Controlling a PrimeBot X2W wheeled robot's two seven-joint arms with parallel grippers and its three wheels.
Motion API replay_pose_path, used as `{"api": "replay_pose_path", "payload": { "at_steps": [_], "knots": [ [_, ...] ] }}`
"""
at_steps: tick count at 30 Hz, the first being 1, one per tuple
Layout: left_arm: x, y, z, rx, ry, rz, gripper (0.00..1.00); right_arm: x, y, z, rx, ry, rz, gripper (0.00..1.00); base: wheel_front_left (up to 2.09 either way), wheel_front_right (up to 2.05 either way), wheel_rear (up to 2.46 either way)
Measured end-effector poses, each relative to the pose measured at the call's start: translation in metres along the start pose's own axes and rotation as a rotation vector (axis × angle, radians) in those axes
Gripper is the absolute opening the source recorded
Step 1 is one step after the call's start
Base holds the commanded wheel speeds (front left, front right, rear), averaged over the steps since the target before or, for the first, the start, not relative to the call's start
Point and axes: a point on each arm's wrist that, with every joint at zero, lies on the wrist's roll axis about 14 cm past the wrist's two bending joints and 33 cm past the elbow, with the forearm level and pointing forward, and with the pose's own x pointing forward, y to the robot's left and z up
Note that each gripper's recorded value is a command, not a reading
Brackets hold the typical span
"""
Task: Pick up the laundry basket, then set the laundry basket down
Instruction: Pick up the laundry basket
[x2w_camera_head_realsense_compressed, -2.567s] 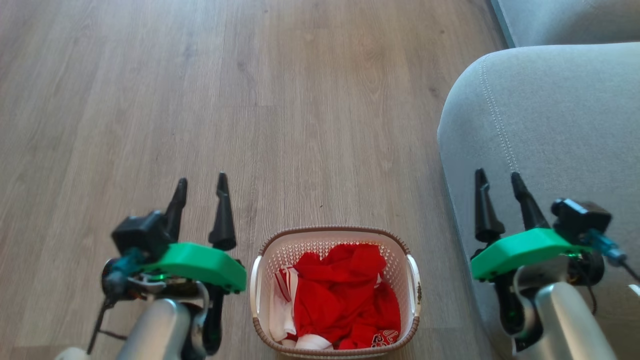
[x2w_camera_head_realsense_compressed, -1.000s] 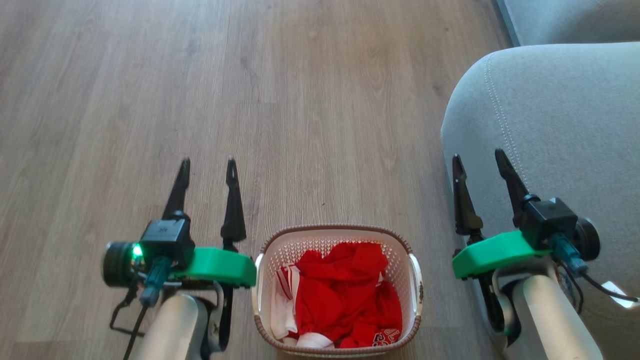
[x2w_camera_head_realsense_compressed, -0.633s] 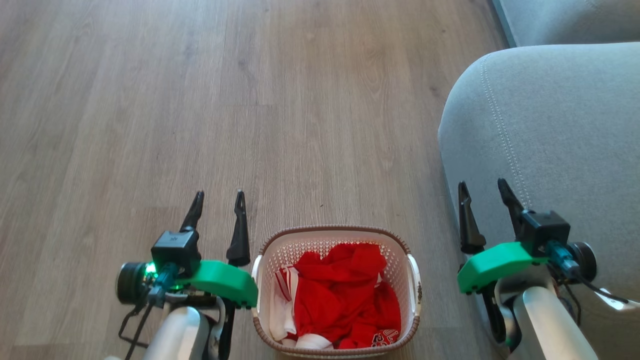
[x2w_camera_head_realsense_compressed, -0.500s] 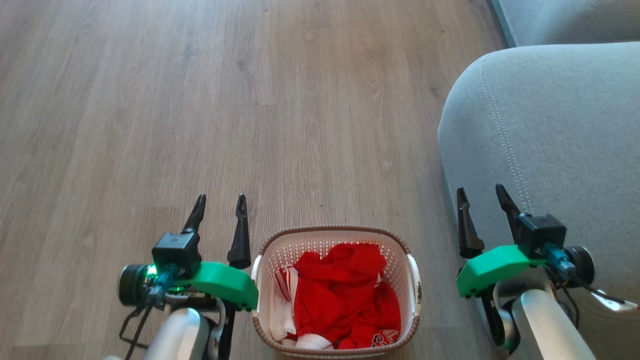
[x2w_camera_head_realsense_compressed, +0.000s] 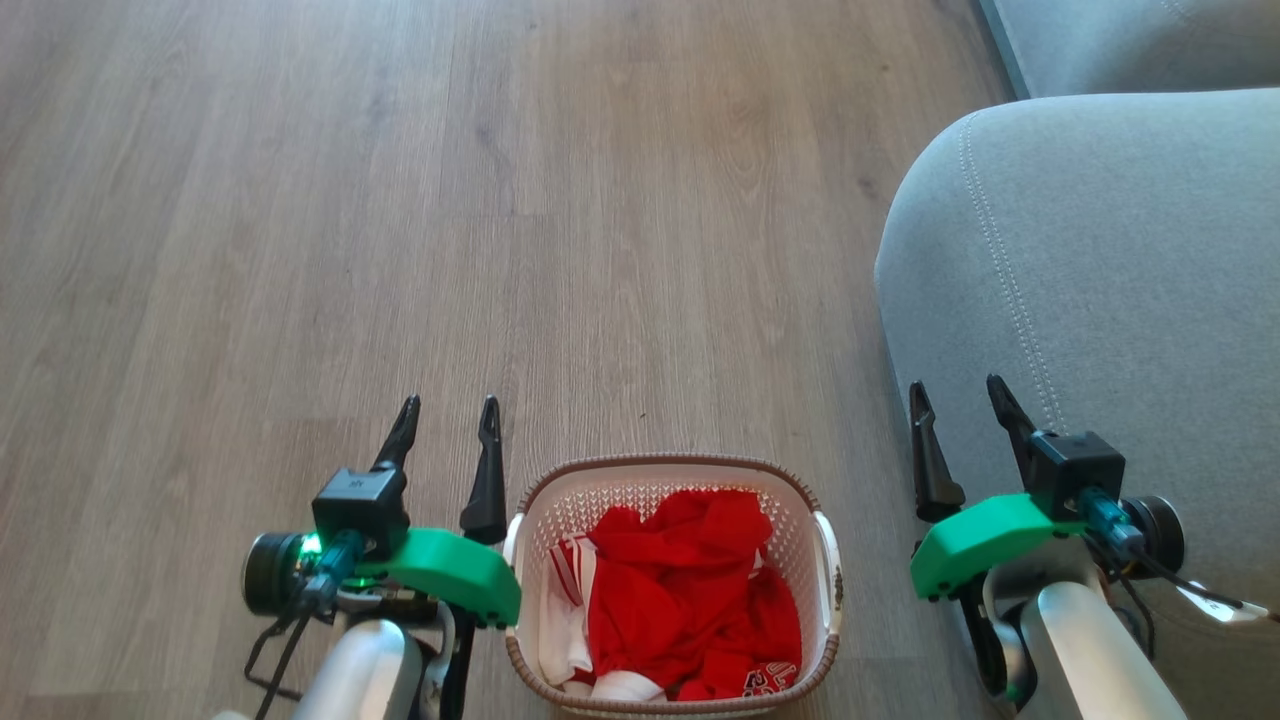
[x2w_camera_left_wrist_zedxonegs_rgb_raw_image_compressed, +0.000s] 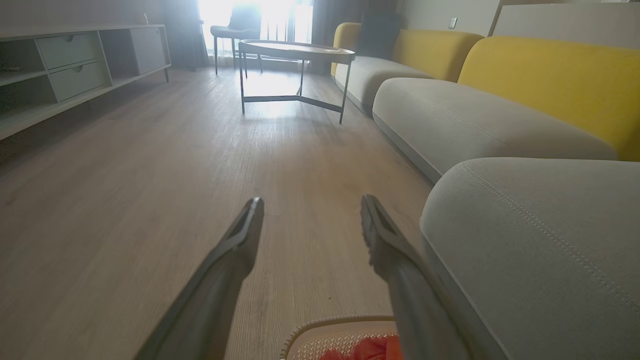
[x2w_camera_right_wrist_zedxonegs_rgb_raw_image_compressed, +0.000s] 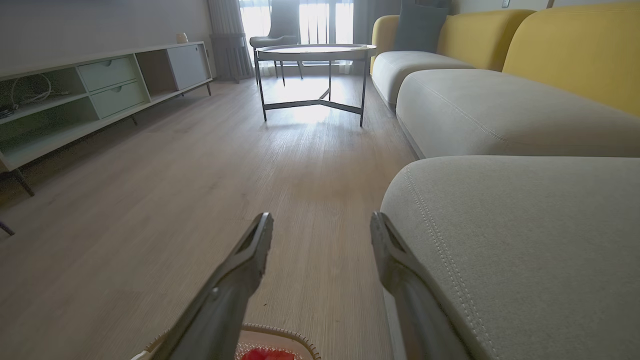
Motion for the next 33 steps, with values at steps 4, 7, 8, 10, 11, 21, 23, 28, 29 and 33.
{"api": "replay_pose_path", "payload": {
  "at_steps": [4,7,8,10,11,21,23,28,29,33],
  "knots": [
    [0.000,-0.001,0.001,0.001,-0.001,-0.002,1.00,-0.001,0.000,0.001,-0.001,-0.002,0.000,1.00,0.00,0.00,0.00],
    [0.000,-0.001,0.000,-0.006,0.001,-0.001,1.00,-0.001,0.000,0.002,-0.002,-0.005,-0.001,1.00,0.00,0.00,0.00],
    [0.000,-0.001,-0.001,-0.006,0.003,-0.002,1.00,-0.001,0.000,0.002,-0.002,-0.005,-0.001,1.00,0.00,0.00,0.00],
    [0.000,-0.001,-0.002,-0.005,0.007,-0.002,1.00,-0.001,-0.001,0.002,-0.002,-0.006,-0.002,1.00,0.00,0.00,0.00],
    [-0.001,-0.001,-0.003,-0.005,0.009,-0.002,1.00,-0.001,-0.001,0.002,-0.002,-0.005,-0.003,1.00,0.00,0.00,0.00],
    [-0.003,0.001,-0.035,-0.034,0.111,0.000,1.00,-0.004,-0.002,-0.033,-0.016,0.104,0.000,1.00,0.00,0.00,0.00],
    [-0.001,-0.001,-0.046,-0.036,0.146,-0.006,1.00,0.001,-0.008,-0.041,-0.013,0.128,-0.012,1.00,0.00,0.00,0.00],
    [0.018,0.000,-0.068,-0.031,0.207,-0.024,1.00,0.026,-0.024,-0.055,-0.003,0.164,-0.041,1.00,0.00,0.00,0.00],
    [0.023,0.000,-0.072,-0.028,0.217,-0.028,1.00,0.031,-0.025,-0.059,-0.008,0.176,-0.039,1.00,0.00,0.00,0.00],
    [0.044,0.004,-0.095,-0.022,0.278,-0.039,1.00,0.047,-0.031,-0.088,0.000,0.250,-0.041,1.00,0.00,0.00,0.00]
  ]
}}
